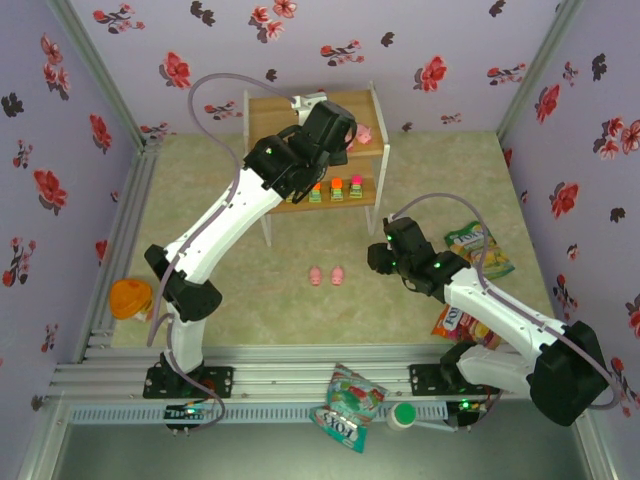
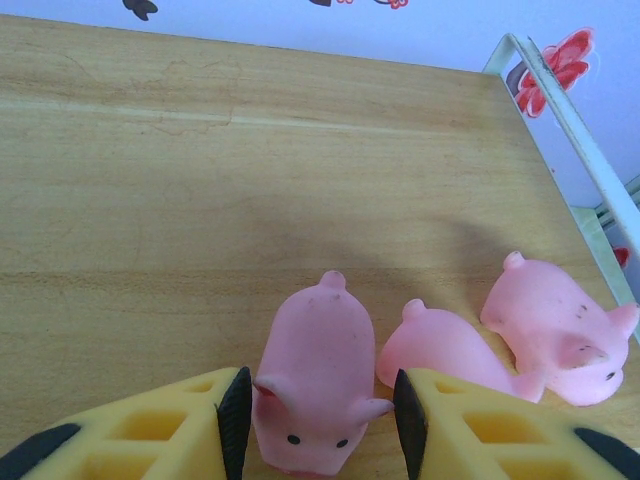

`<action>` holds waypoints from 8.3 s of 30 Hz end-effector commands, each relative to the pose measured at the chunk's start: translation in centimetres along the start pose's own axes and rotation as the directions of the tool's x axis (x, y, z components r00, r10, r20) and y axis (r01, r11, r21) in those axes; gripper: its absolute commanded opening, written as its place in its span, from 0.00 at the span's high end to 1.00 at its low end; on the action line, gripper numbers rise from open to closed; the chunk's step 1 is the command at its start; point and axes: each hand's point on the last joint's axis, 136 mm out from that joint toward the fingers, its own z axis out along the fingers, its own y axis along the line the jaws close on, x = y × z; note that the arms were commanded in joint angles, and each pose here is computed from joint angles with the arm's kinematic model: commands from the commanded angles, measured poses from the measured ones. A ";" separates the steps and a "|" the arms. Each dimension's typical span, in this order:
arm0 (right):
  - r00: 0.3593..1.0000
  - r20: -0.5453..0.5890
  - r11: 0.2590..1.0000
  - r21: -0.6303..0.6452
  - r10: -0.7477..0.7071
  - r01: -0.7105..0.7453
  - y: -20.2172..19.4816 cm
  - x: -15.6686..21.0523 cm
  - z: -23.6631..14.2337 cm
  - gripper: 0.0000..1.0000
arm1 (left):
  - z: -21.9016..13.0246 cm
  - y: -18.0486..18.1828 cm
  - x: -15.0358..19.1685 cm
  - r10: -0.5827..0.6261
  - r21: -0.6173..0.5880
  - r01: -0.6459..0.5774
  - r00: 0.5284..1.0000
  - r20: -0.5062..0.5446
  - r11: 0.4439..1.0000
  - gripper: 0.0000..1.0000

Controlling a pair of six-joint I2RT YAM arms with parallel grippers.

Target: Place and organize the plastic toys onto the shelf

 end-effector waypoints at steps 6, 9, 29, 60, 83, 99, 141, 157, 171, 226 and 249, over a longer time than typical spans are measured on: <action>1.000 -0.004 1.000 -0.001 0.012 -0.012 -0.2 0.2 0.0 0.61 | -1.3 -0.5 -1.4 0.002 0.035 -0.004 0.999 0.032 0.999 0.53; 1.000 -0.007 1.000 0.004 0.011 -0.011 -0.3 0.3 0.0 0.61 | -1.6 -0.6 -1.3 -0.003 0.040 0.002 1.000 0.030 0.999 0.53; 1.000 -0.006 1.000 -0.004 0.010 -0.010 -0.2 0.3 -0.1 0.61 | -3.1 0.2 -1.9 -0.023 0.040 0.020 0.997 0.067 0.999 0.53; 0.999 -0.049 1.000 -0.009 -0.007 0.007 3.0 2.9 0.8 0.62 | -7.0 4.0 5.5 0.133 0.035 -0.136 0.989 0.067 0.990 0.53; 0.996 -0.082 0.999 0.034 -0.020 0.023 5.7 5.1 3.4 0.52 | -5.8 11.2 13.6 0.173 -0.058 -0.175 0.984 -0.034 0.983 0.52; 0.997 -0.074 0.993 0.110 -0.036 0.044 7.2 5.5 5.2 0.47 | -3.2 15.3 19.2 0.214 -0.016 -0.217 0.970 -0.117 0.976 0.50; 0.982 -0.183 0.967 0.238 -0.050 0.094 7.1 7.8 9.0 0.51 | 1.3 17.8 26.3 0.212 0.044 -0.208 0.956 -0.204 0.977 0.48; 0.978 -0.201 0.955 0.273 -0.064 0.118 6.9 8.0 9.6 0.56 | 1.4 18.0 26.6 0.210 0.044 -0.205 0.954 -0.213 0.978 0.48; 0.978 -0.196 0.951 0.281 -0.074 0.128 6.6 7.8 9.2 0.67 | 1.6 17.9 26.8 0.210 0.053 -0.204 0.952 -0.224 0.978 0.48; 0.965 0.170 0.978 0.104 -0.198 0.182 14.2 -10.4 -8.3 0.72 | 2.9 14.3 29.3 0.292 0.214 -0.233 0.906 -0.307 0.949 0.49; 0.917 0.300 0.965 0.075 -0.263 0.252 21.2 -18.9 -10.3 0.71 | 2.4 13.6 28.9 0.302 0.234 -0.239 0.907 -0.292 0.942 0.49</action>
